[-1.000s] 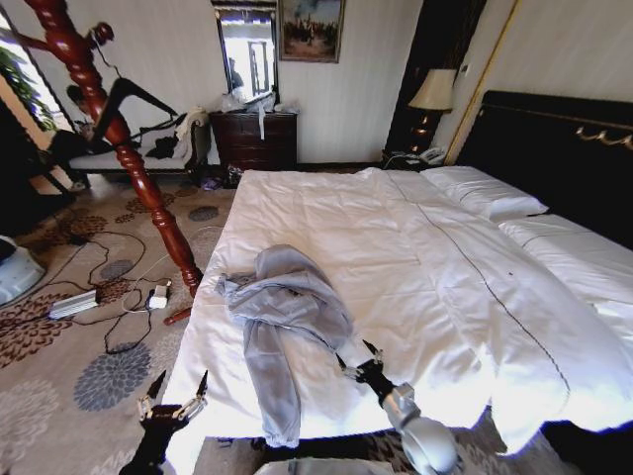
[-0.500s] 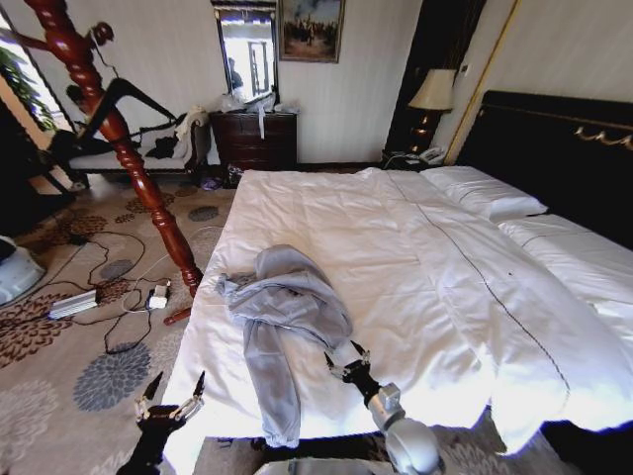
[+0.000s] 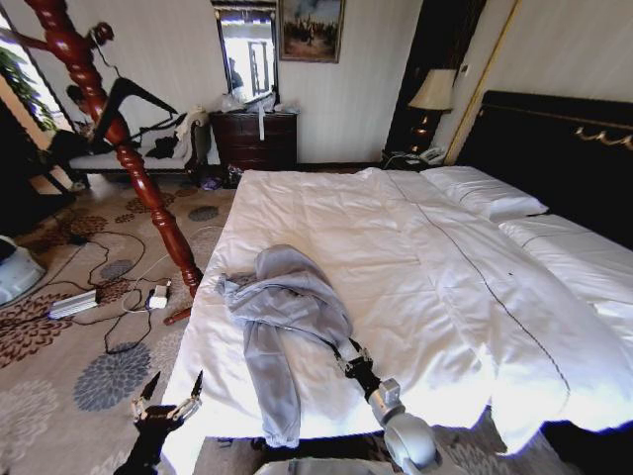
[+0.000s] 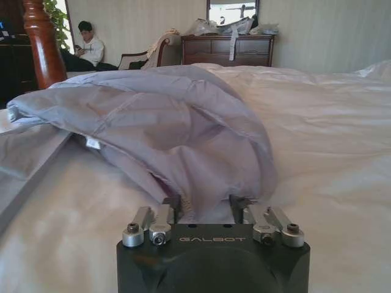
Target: Pick up the clothes from the bed and hang them on the clothes hanger.
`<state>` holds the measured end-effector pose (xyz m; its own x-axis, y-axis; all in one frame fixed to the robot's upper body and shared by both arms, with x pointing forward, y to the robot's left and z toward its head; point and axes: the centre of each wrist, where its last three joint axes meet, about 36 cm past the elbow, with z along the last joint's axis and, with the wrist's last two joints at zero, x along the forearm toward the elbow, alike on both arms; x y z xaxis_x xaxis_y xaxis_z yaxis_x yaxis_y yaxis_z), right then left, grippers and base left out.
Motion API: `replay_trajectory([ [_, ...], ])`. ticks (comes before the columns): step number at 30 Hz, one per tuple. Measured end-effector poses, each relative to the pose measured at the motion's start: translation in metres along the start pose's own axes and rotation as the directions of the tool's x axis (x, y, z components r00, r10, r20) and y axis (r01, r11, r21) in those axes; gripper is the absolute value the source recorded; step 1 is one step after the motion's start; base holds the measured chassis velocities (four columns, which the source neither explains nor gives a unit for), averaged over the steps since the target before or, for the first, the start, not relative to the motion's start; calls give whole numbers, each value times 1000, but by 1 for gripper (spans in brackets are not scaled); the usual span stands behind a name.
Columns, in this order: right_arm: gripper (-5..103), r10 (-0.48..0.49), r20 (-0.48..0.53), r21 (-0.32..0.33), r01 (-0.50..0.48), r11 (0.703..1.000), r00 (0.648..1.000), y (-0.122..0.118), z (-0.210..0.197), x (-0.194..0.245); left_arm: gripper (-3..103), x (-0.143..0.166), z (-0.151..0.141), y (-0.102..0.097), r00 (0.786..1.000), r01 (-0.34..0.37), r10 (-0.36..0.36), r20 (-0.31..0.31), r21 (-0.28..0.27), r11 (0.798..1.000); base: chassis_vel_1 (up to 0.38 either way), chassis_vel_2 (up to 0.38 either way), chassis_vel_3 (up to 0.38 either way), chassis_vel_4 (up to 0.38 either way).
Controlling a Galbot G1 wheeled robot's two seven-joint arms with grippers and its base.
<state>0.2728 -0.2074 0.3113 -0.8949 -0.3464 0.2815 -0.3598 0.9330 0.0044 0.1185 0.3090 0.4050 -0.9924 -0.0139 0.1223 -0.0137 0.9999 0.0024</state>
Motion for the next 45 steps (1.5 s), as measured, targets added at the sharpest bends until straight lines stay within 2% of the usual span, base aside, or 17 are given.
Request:
replay_trajectory([
  [1,50,0,0,0,0,1000,1000,0,0,0,100,0,0,0,1000,0,0,0,0,1000,0,0,0,0],
  [3,36,-8,-4,1,8,1000,1000,4,1,2,100,0,0,0,1000,1,-1,0,0,1000,0,0,0,0],
  [5,44,-15,-8,6,15,1000,1000,7,2,5,100,0,1,1,1000,3,-3,-2,1,1000,0,0,0,0],
  [7,44,-16,-10,7,16,1000,1000,7,2,6,100,0,1,1,1000,3,-3,-2,1,1000,0,0,0,0],
  [9,54,-16,-13,12,16,1000,1000,7,3,7,100,0,2,1,1000,3,-3,-2,3,1000,0,0,0,0],
  [11,56,-16,-13,13,16,1000,1000,7,4,7,100,-1,2,0,1000,3,-3,0,4,1000,0,0,0,0],
  [13,51,-16,-14,13,16,1000,1000,7,4,7,100,-2,2,0,1000,2,-2,1,6,1000,0,0,0,0],
  [16,34,-14,-14,11,14,1000,1000,7,5,6,100,-6,2,-1,1000,1,-1,3,7,1000,0,0,0,0],
  [19,24,-12,-13,8,12,1000,1000,7,5,6,100,-8,2,-1,1000,-2,2,3,7,1000,0,0,0,0],
  [22,18,-12,-13,7,12,1000,1000,7,5,6,100,-11,3,-1,1000,-2,2,0,8,1000,0,0,0,0],
  [25,3,-12,-10,7,12,1000,1000,7,6,6,100,-19,7,1,1000,-4,4,-12,8,1000,0,0,0,0],
  [27,1,-13,-9,8,13,1000,1000,6,5,6,100,-23,8,2,1000,-11,11,-17,6,1000,0,0,0,0],
  [32,0,-13,1,9,13,1000,1000,0,-1,2,100,-49,10,10,998,-49,48,-34,-27,998,0,0,0,0],
  [36,0,-1,8,-5,1,1000,1000,-8,-7,-1,100,-80,9,32,992,-114,108,-59,-107,988,0,0,0,0],
  [40,0,9,12,-22,-9,1000,1000,-10,-10,-5,100,-106,14,44,985,-158,146,-90,-149,976,0,0,0,0],
  [42,0,10,12,-25,-10,1000,1000,-10,-10,-5,100,-110,16,45,985,-161,148,-94,-152,975,0,0,0,0],
  [45,0,18,16,-41,-17,999,1000,-10,-12,-7,100,-142,24,41,981,-180,167,-97,-148,972,0,0,0,0],
])
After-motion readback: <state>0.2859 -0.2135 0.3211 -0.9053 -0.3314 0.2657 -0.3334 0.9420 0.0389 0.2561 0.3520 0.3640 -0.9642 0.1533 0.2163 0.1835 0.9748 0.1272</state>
